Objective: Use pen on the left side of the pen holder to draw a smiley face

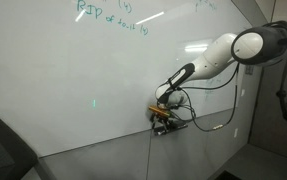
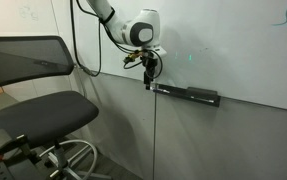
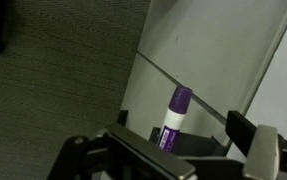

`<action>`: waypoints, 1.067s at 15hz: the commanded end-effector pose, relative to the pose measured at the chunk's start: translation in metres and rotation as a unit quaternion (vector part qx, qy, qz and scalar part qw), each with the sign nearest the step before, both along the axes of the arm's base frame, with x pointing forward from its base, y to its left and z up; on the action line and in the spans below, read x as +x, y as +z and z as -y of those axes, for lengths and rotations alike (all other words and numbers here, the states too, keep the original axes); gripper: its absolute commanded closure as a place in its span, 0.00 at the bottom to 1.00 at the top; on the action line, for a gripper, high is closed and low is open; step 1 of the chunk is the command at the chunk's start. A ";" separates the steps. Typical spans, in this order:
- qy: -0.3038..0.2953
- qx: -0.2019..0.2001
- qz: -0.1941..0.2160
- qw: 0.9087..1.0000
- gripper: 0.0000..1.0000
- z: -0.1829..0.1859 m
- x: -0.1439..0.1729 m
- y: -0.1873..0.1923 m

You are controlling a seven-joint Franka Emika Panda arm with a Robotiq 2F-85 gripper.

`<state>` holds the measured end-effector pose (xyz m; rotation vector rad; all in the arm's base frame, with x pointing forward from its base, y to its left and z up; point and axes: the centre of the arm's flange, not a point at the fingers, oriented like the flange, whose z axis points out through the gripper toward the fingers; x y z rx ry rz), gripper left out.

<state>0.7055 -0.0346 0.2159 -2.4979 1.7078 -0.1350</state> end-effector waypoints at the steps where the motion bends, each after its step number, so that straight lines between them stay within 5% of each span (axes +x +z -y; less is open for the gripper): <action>1: -0.016 -0.004 0.003 1.000 0.00 0.002 0.016 -0.004; 16: -0.028 -0.009 -0.019 0.999 0.00 -0.008 0.019 -0.007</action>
